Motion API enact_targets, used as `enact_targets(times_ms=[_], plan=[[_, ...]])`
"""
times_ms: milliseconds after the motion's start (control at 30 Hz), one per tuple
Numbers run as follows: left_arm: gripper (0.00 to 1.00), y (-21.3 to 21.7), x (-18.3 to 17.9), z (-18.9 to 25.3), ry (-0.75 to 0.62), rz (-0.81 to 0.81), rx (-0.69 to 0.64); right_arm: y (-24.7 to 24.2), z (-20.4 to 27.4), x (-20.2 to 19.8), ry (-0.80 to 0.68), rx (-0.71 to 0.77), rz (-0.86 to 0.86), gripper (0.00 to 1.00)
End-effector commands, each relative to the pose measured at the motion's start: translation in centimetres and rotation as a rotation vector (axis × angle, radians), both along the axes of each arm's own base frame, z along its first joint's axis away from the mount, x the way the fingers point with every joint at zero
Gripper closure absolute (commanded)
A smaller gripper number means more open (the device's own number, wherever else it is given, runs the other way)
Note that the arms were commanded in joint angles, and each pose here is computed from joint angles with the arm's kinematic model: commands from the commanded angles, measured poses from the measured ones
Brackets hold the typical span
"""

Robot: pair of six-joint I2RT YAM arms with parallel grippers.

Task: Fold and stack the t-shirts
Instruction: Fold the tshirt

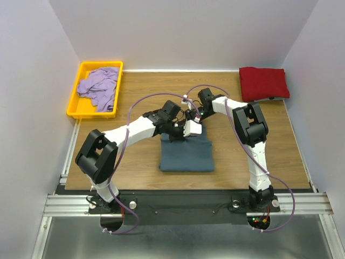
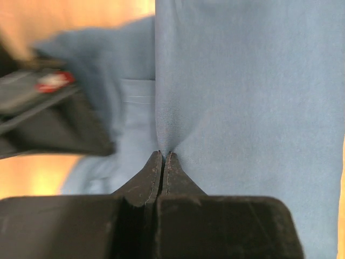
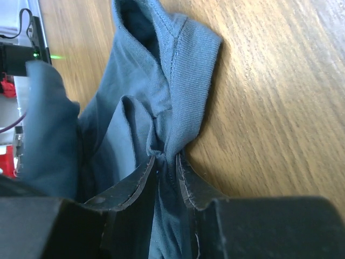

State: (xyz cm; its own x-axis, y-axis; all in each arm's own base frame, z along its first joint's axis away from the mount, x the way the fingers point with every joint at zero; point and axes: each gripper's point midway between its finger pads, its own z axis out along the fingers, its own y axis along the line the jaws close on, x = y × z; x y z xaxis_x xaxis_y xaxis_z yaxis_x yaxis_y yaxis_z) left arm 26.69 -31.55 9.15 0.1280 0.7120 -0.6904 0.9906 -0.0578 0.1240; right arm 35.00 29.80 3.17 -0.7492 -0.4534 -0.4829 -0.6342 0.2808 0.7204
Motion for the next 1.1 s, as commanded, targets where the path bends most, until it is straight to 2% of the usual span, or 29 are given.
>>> enact_targets(times_ms=[0, 300, 367, 400, 533, 667, 833, 1067], plan=[[1.0, -0.4, 3.0, 3.9, -0.187, 0.035, -0.042, -0.4, -2.6, -1.0, 0.032, -0.046, 0.012, 0.73], [1.0, -0.5, 7.7, 4.1, -0.326, 0.104, -0.045, -0.1, -1.8, -0.6, 0.014, -0.033, 0.012, 0.73], [1.0, -0.3, 8.2, 3.2, -0.333, 0.104, -0.033, -0.4, -1.8, 0.1, -0.01, -0.064, -0.003, 0.68], [1.0, -0.3, 8.2, 2.6, -0.34, 0.089, -0.027, -0.7, -1.6, 1.3, -0.051, -0.1, -0.024, 0.63], [1.0, -0.3, 8.0, 1.3, -0.334, 0.078, -0.023, -1.8, 0.2, 5.6, -0.186, -0.176, -0.105, 0.57], [1.0, -0.3, 7.3, 0.8, -0.325, 0.056, -0.033, -2.3, 2.5, 9.0, -0.283, -0.189, -0.162, 0.56], [1.0, -0.1, 7.0, -0.5, -0.309, 0.051, -0.013, -1.6, 1.0, 9.7, -0.248, -0.173, -0.158, 0.69], [1.0, 0.0, 7.7, 0.9, -0.353, 0.066, -0.021, -1.0, -2.6, 6.9, -0.105, -0.119, -0.102, 0.83]])
